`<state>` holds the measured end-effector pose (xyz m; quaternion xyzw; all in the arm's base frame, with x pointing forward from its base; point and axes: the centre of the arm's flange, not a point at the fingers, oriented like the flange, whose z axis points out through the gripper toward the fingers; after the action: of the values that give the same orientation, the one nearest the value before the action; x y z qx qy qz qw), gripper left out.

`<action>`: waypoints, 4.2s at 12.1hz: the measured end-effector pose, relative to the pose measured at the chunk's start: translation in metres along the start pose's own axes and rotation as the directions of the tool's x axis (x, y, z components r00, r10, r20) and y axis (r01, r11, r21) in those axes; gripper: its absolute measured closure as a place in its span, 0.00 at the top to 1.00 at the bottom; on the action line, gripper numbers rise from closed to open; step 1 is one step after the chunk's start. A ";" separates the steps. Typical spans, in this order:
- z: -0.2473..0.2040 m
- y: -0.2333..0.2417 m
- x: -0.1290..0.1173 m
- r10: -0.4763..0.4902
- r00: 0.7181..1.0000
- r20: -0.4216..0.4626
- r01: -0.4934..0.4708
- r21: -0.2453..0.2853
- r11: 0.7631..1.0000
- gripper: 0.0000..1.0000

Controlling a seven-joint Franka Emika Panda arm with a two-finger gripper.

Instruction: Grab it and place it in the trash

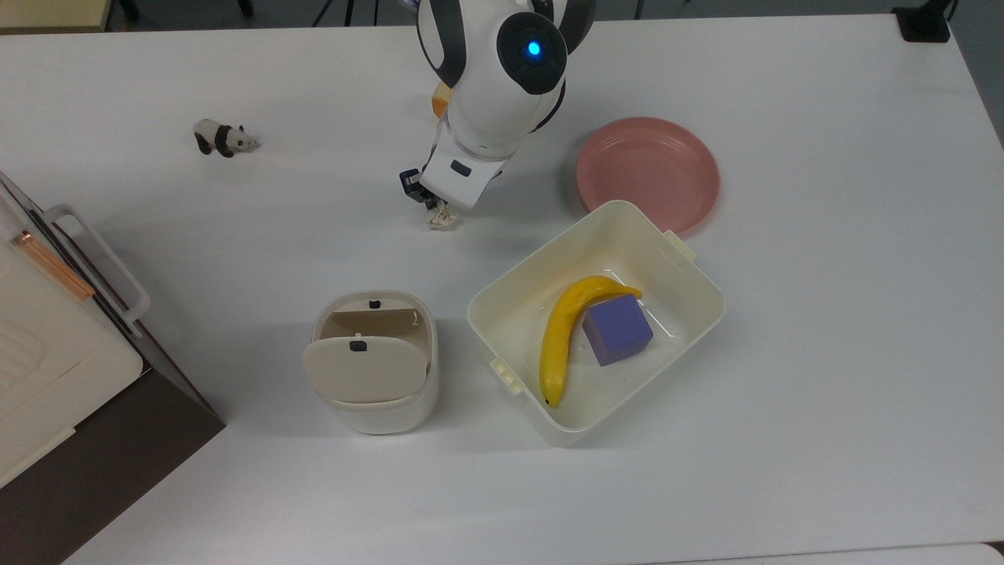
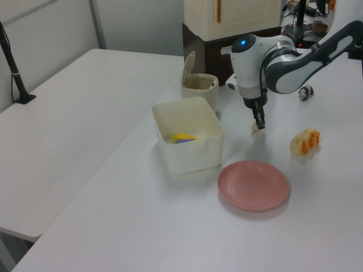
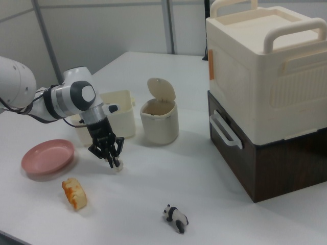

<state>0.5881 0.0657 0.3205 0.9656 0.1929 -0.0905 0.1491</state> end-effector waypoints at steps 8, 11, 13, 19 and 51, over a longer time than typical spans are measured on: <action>-0.159 0.119 -0.006 0.153 0.965 -0.212 -0.121 0.160 0.980 0.16; -0.196 0.145 -0.004 0.261 0.923 -0.284 -0.206 0.208 0.956 0.16; -0.192 0.162 0.009 0.341 0.896 -0.284 -0.277 0.244 0.929 0.16; -0.140 0.165 0.063 0.433 0.860 -0.268 -0.370 0.256 0.893 0.16; -0.263 0.187 -0.137 0.406 0.887 -0.219 -0.325 0.328 0.887 1.00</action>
<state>0.5686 -0.0614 0.6468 0.9986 0.0100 0.0514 -0.0045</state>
